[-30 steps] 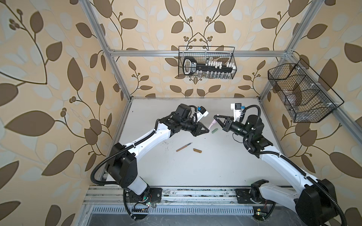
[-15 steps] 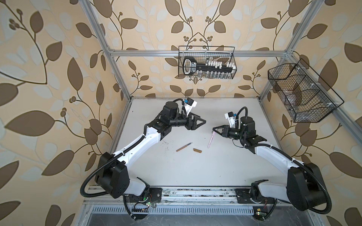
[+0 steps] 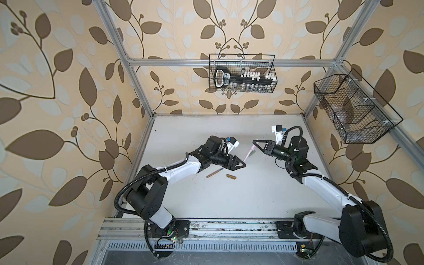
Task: Insert pens into pen caps
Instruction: Put on the pen cap to the pen.
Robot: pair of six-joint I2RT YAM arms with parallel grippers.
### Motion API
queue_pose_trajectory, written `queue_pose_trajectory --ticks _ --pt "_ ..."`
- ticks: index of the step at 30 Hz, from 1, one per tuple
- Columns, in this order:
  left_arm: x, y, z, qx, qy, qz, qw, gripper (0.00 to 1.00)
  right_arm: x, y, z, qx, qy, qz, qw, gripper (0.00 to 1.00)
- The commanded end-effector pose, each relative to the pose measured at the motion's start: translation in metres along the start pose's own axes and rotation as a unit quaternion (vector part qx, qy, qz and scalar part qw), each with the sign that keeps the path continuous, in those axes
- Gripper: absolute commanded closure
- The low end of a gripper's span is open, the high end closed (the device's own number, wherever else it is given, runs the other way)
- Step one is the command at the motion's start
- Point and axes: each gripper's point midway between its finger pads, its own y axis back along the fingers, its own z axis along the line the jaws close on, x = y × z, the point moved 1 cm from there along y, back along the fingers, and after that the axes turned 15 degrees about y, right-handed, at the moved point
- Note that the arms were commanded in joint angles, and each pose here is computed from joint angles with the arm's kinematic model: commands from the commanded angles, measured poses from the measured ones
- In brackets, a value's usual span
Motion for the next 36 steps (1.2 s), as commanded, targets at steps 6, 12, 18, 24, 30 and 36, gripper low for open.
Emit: queue_pose_trajectory --ticks 6,12,18,24,30,36 --pt "-0.019 0.006 -0.026 0.035 -0.029 -0.043 0.998 0.57 -0.005 0.005 0.004 -0.003 -0.007 -0.036 0.999 1.0" --pt "-0.021 0.003 -0.027 0.035 -0.028 -0.041 0.998 0.66 -0.002 0.006 0.004 0.002 -0.002 -0.032 0.999 1.0" --pt "-0.023 0.004 -0.024 0.023 -0.027 -0.048 0.998 0.85 -0.006 0.009 0.006 0.006 0.003 -0.042 0.999 1.0" --pt "-0.036 0.009 -0.024 0.001 -0.032 -0.076 0.997 0.97 0.003 0.009 0.005 0.023 0.021 -0.02 0.999 1.0" --pt "-0.058 0.009 -0.028 -0.014 -0.034 -0.105 0.994 1.0 0.022 0.008 0.011 0.038 0.051 0.015 0.998 1.0" --pt "-0.086 0.012 -0.049 0.006 -0.06 -0.138 0.989 1.0 0.05 0.006 0.012 0.05 0.07 0.049 0.995 1.0"
